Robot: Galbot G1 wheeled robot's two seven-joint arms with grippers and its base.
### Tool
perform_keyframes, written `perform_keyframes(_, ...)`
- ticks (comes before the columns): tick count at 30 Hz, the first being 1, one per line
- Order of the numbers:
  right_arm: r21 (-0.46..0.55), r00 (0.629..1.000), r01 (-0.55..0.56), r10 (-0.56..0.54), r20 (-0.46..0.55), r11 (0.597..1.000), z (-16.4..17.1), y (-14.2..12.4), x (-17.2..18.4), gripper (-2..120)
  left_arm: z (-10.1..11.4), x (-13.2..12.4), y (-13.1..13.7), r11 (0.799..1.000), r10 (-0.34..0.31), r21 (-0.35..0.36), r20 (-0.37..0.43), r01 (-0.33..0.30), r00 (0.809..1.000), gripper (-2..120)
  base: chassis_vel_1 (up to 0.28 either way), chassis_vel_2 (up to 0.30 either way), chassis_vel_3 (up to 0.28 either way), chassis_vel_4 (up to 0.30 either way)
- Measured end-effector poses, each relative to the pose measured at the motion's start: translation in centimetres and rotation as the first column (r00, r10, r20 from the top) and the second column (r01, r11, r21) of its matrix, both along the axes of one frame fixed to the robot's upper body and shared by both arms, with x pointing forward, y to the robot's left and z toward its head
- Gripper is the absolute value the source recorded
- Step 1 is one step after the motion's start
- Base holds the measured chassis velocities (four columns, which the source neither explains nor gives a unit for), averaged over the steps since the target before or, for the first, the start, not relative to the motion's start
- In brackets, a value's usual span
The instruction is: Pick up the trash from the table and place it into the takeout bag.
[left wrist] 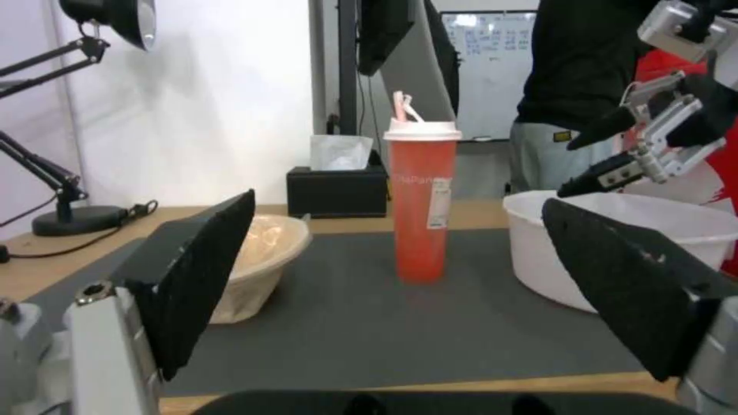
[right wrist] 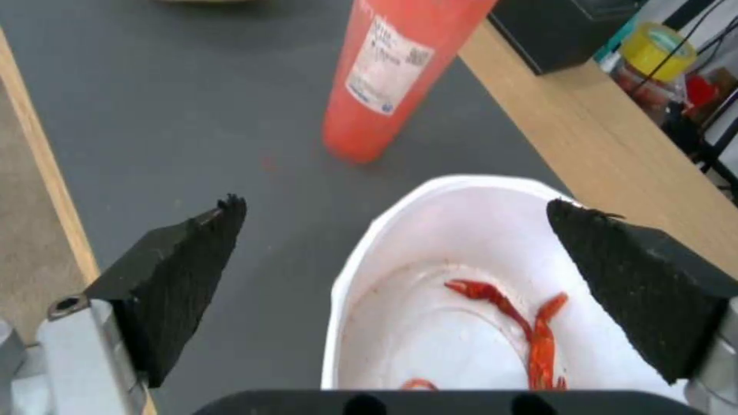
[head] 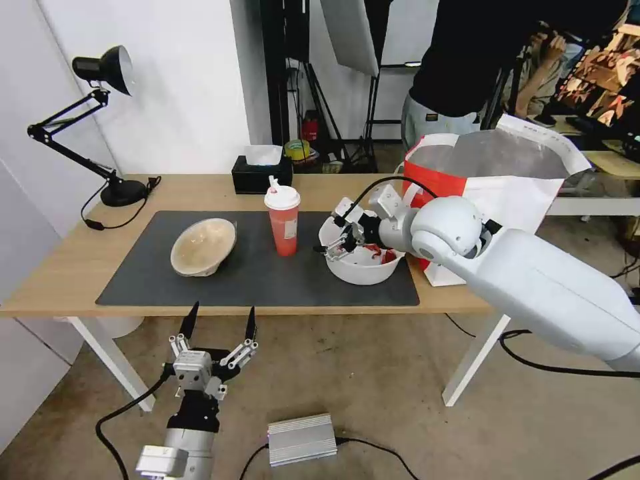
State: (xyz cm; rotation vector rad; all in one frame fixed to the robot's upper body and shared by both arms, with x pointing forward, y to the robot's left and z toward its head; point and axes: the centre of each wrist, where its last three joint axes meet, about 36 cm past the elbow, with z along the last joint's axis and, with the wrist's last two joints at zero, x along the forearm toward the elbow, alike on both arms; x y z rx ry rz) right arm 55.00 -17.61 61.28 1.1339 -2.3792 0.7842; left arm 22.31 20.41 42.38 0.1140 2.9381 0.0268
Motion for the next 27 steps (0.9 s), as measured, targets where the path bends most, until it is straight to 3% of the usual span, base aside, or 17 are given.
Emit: perform_keyframes(27, 0.01, 0.993, 0.054, -0.053, -0.108, 0.998, -2.1, -1.0, 2.6, 100, -0.9, -0.2, -0.6, 1.0, 0.006, 0.007, 0.002, -0.006, 1.0, 100, 0.0, 0.0, 0.0, 0.0)
